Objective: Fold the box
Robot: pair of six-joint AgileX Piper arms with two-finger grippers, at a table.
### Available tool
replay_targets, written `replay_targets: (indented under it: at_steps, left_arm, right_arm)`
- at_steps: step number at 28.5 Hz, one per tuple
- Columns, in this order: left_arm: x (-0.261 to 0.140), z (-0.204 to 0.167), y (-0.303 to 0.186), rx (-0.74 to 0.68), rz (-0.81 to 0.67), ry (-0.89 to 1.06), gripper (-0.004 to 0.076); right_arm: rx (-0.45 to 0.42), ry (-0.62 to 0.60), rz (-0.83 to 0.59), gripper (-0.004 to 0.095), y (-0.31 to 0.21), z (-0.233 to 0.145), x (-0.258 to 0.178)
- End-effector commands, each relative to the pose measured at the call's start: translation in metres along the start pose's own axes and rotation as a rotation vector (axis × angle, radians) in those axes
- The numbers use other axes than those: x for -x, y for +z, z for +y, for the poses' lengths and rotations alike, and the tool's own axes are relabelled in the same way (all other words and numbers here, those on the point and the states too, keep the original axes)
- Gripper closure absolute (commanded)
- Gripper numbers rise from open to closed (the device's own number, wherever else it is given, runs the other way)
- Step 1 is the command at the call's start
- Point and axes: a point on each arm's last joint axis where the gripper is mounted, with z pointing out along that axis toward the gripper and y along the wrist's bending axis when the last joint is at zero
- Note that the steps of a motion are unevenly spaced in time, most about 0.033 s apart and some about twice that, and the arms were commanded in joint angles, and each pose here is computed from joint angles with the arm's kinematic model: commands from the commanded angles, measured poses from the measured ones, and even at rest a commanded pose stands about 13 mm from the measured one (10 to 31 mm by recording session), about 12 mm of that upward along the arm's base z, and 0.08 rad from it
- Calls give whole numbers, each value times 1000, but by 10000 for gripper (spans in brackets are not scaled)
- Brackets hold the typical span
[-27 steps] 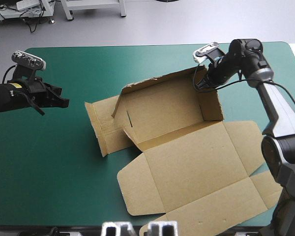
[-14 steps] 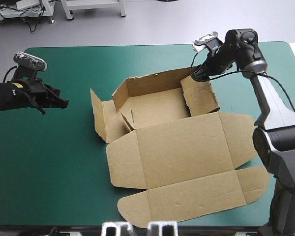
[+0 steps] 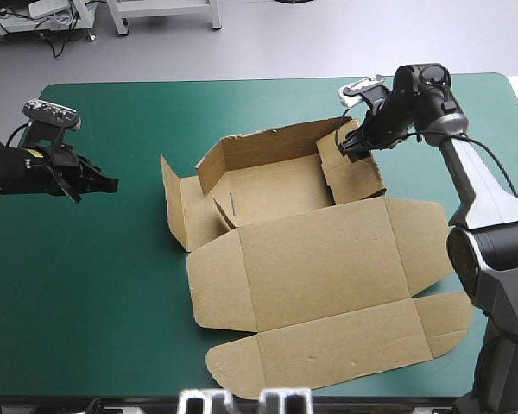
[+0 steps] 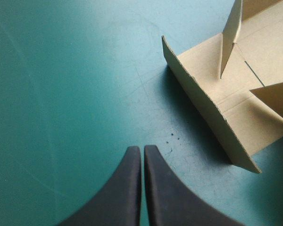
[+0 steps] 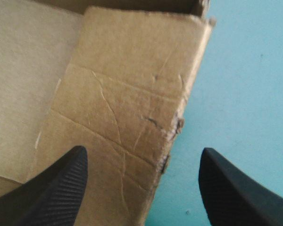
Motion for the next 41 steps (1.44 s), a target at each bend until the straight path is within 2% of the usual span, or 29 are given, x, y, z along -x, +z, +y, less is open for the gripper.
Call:
replay_targets:
  at_steps: [1, 7, 10, 13, 17, 19, 21, 24, 28, 31, 33, 37, 41]
  left_arm:
    - [10, -4, -17, 6, -97, -11, 715]
    - [9, -4, -17, 1, -93, -12, 715]
    - [8, -4, -17, -4, -83, -12, 715]
    - [8, -5, -17, -6, -80, -12, 715]
    - [9, -4, -17, -3, -87, -33, 719]
    - [9, -4, -17, 1, -96, -45, 719]
    - [11, -3, -17, 9, -108, -65, 719]
    - [11, -1, -17, 29, -113, -76, 719]
    - [13, 4, -19, 49, -146, -100, 717]
    - [12, 10, -18, 35, -160, -134, 701]
    - [12, 20, -15, -10, -181, -184, 648]
    - [16, 38, 6, -143, -223, -247, 541]
    - [17, 48, 31, -258, -216, -252, 532]
  right_arm:
    - [-8, 13, -17, 297, -15, 1, -2]
    - [57, 41, 38, 312, 20, 0, -1]
    - [70, 58, 69, 388, 36, -1, -2]
    - [74, 51, 81, 582, 42, -2, -2]
    - [74, 16, 69, 934, 39, -2, 0]
    - [75, 9, 46, 933, 33, -2, 2]
    - [135, -7, -4, 933, 24, -4, 4]
    - [249, 63, -117, 933, 3, -18, 5]
    - [338, 153, -279, 933, -39, -43, -2]
    - [322, 154, -392, 933, -84, -52, -10]
    - [264, 143, -468, 933, -125, -55, -22]
    - [225, 89, -575, 933, -176, -40, -34]
    - [252, 66, -639, 933, -197, -27, -37]
